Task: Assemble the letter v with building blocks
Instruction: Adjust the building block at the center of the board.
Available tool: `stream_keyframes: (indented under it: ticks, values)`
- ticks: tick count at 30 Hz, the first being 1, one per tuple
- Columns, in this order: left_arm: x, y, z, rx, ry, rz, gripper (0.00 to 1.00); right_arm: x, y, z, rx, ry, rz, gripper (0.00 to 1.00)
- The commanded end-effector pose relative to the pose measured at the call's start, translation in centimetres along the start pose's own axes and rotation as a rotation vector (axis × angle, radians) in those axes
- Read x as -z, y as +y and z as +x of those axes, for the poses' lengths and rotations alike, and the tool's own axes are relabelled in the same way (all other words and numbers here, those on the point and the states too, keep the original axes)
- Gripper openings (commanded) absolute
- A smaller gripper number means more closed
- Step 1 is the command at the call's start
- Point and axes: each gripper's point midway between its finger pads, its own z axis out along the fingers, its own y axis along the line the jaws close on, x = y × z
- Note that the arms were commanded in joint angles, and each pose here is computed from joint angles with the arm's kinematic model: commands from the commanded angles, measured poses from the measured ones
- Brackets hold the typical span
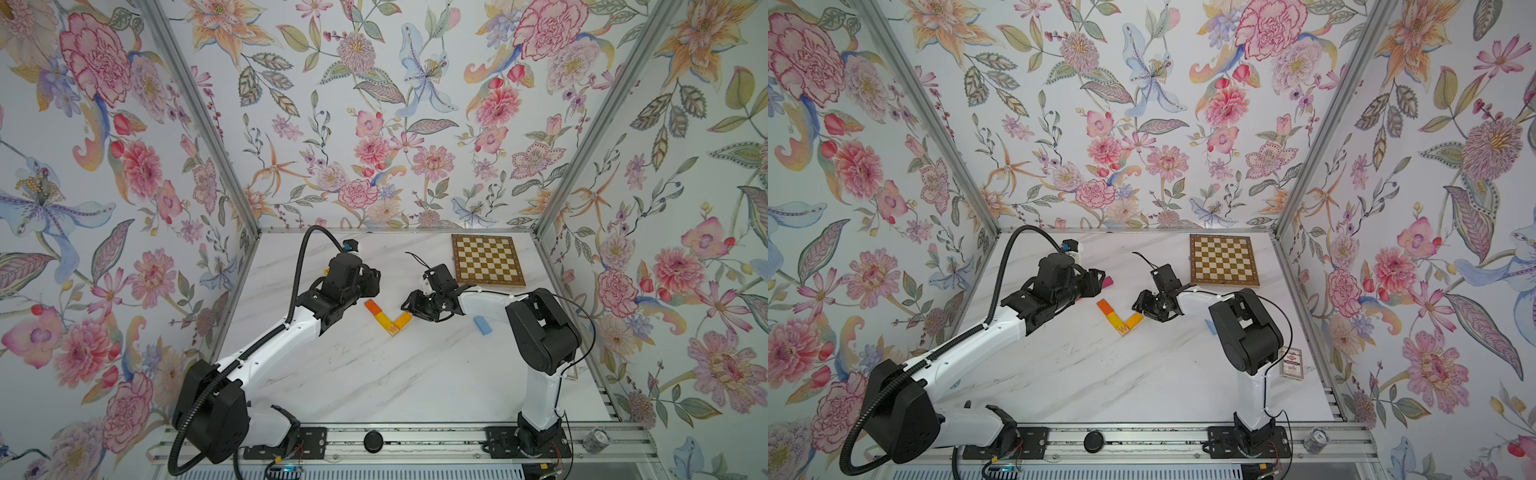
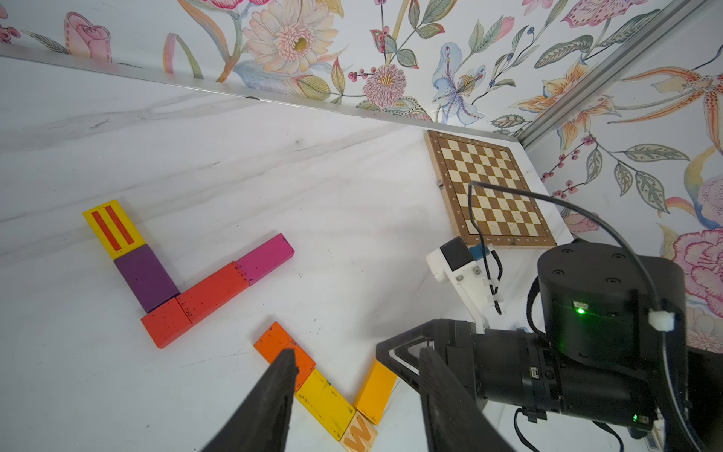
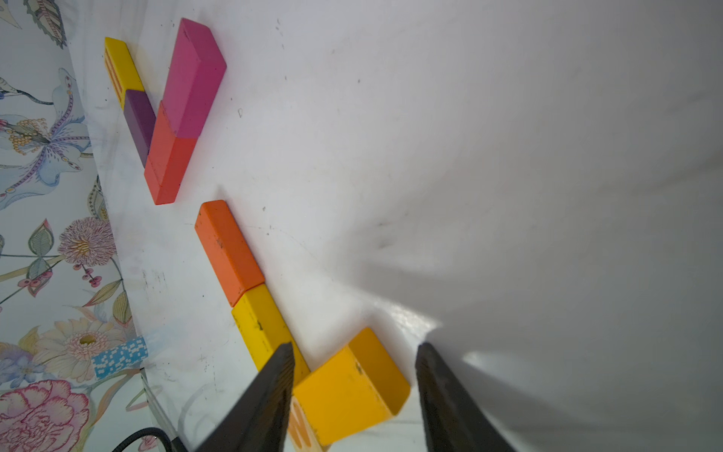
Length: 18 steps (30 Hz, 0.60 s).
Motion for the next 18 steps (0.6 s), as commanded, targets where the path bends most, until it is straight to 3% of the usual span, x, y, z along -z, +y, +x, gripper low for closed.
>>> stream_keyframes:
  ticks: [1,18]
  values:
    - [0.3,0.7,-0.1,0.008,-0.002,-0.011,0.54,-0.8,-0.5,0.2,0.011,0.020,0.027,0.53]
    - [0.3,0.9,0.2,0.015,0.005,-0.014,0.54,-0.9,-0.8,1.3,0.006,0.042,0.035,0.46]
